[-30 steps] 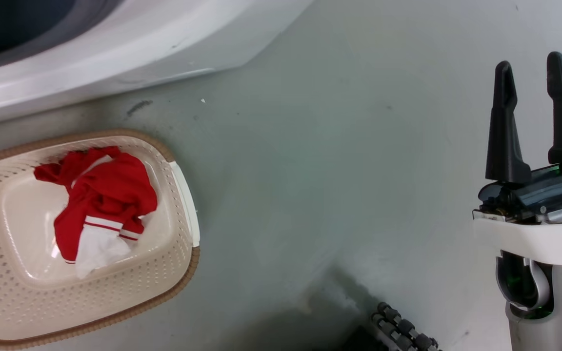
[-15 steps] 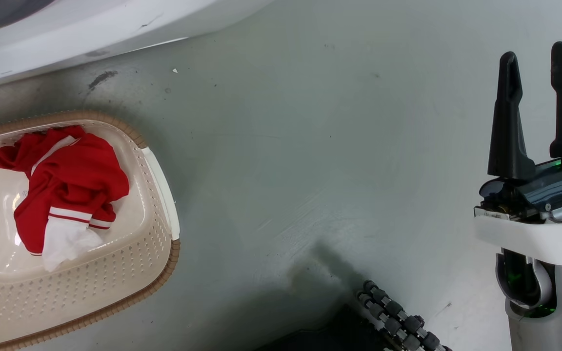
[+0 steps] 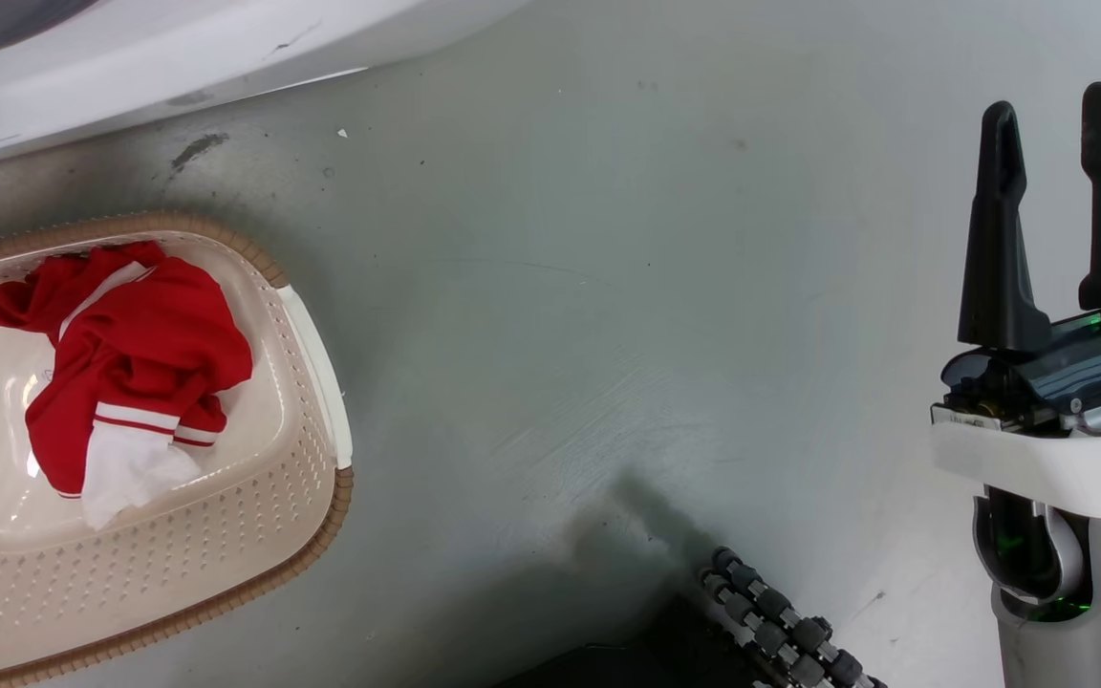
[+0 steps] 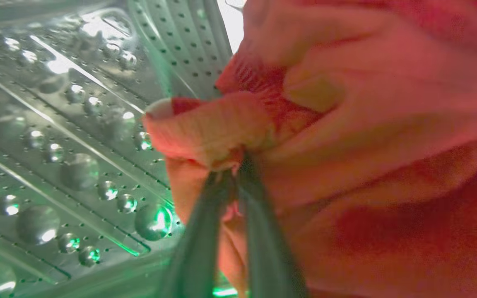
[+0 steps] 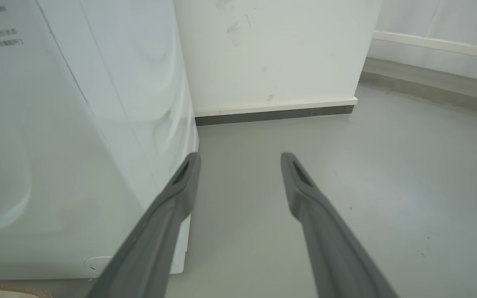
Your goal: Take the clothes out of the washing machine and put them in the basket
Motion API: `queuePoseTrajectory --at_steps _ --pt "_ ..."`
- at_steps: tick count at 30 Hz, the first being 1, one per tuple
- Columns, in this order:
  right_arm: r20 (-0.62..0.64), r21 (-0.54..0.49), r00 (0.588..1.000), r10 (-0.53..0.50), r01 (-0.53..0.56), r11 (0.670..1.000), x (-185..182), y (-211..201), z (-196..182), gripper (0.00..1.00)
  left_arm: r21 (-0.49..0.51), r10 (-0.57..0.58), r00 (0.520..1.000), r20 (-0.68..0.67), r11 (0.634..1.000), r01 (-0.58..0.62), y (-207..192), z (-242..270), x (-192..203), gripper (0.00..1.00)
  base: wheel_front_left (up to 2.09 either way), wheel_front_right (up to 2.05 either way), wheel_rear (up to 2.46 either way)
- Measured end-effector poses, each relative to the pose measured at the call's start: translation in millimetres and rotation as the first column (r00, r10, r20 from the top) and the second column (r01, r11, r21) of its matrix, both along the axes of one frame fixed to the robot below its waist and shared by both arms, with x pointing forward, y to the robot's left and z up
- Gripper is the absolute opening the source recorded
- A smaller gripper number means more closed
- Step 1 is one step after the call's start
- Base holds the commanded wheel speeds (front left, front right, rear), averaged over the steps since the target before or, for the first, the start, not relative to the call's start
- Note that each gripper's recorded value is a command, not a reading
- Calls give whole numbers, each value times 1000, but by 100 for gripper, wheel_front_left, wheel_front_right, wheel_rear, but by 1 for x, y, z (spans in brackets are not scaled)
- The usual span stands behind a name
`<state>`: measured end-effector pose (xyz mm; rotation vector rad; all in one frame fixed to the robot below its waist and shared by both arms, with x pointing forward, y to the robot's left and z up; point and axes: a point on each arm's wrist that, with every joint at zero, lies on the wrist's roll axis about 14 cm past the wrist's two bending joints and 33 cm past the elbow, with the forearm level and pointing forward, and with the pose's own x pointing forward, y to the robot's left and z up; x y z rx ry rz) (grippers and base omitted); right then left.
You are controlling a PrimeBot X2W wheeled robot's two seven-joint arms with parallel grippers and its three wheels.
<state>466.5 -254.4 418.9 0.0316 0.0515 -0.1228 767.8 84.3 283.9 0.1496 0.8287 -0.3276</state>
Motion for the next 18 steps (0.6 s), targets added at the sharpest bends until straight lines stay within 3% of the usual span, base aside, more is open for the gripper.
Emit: queuePoseTrajectory --at_steps 9,18 --pt "17 -2 1000 3 -3 1000 -1 1 8 100 -68 20 991 135 998 -10 -2 29 6 0 0 0 0" --pt "67 -9 998 22 -21 1000 -6 8 32 100 -119 19 973 228 993 9 -4 63 -19 0 0 0 0"
